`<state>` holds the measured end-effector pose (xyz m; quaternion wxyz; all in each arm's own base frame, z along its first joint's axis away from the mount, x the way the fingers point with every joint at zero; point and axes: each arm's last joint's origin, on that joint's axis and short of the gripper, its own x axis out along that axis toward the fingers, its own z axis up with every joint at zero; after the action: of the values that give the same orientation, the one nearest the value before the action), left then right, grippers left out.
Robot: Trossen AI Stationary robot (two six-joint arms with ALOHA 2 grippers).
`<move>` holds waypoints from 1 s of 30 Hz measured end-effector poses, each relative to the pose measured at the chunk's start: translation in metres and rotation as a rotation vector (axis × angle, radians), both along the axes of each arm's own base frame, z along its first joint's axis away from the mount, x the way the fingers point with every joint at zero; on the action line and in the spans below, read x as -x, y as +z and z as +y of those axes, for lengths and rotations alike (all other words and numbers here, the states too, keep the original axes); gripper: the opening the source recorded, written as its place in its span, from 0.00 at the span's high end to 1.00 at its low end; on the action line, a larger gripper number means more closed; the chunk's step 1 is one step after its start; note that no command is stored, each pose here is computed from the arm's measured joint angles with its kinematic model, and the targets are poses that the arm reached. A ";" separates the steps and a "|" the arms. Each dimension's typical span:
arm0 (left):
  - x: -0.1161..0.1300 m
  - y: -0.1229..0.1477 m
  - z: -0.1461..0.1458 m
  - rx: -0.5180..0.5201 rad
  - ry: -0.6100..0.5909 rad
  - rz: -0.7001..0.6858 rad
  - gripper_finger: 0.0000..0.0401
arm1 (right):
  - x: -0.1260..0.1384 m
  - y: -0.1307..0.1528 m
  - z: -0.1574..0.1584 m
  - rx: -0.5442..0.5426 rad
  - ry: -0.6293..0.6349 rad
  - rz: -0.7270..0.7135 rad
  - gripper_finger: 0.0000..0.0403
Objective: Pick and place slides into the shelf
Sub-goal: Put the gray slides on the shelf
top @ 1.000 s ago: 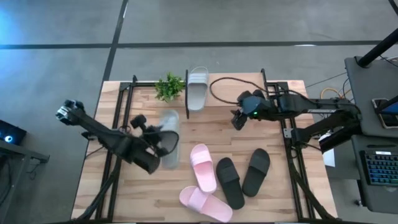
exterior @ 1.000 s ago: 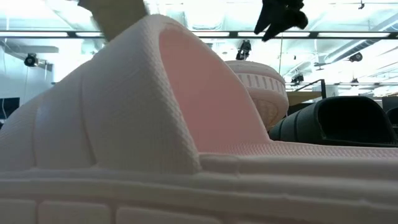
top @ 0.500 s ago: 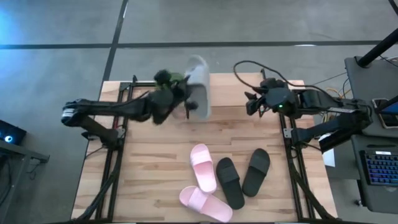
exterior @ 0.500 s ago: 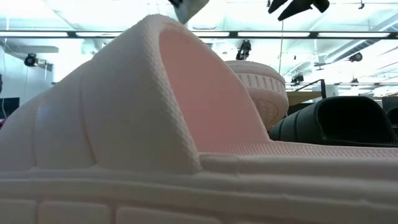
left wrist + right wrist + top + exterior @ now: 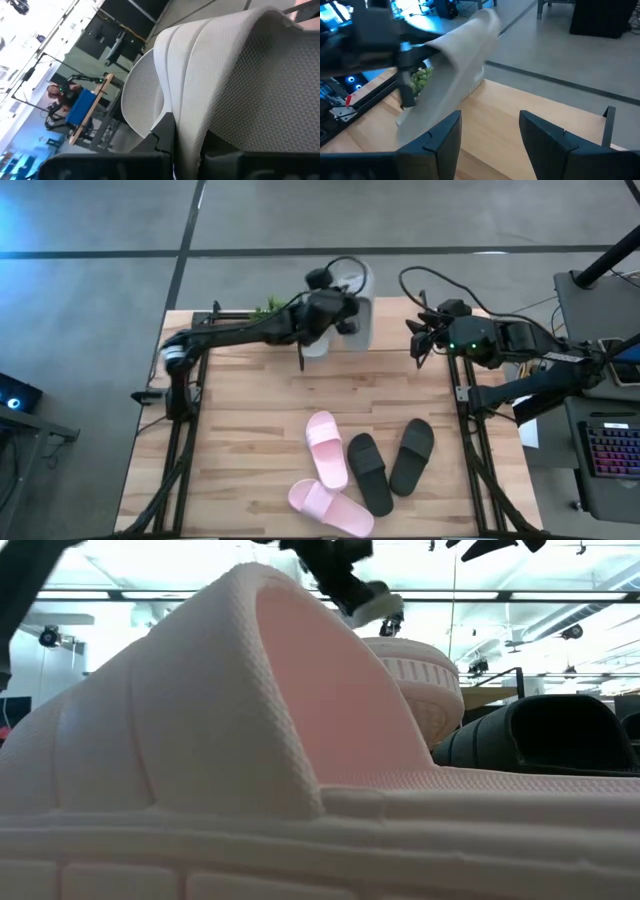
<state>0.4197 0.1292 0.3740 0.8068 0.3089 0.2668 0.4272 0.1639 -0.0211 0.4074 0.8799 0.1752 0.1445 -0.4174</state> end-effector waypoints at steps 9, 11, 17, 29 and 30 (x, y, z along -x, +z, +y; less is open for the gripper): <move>-0.030 -0.025 0.052 0.133 0.004 0.271 1.00 | 0.002 -0.009 0.000 -0.033 -0.041 0.063 0.52; -0.033 -0.024 0.056 0.161 -0.013 0.257 1.00 | 0.004 -0.011 0.000 -0.048 -0.057 0.078 0.52; -0.027 -0.032 0.062 0.257 -0.025 0.269 1.00 | 0.007 -0.014 0.000 -0.075 -0.081 0.088 0.52; -0.027 -0.049 0.066 0.300 -0.006 0.269 0.82 | 0.006 -0.014 0.000 -0.079 -0.082 0.087 0.52; -0.027 -0.049 0.066 0.300 -0.005 0.268 0.79 | 0.006 -0.014 0.000 -0.081 -0.083 0.086 0.52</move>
<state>0.4470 0.1948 0.3252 0.8021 0.2400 0.4317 0.3356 0.1580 -0.0214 0.3930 0.8471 0.1983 0.1914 -0.4543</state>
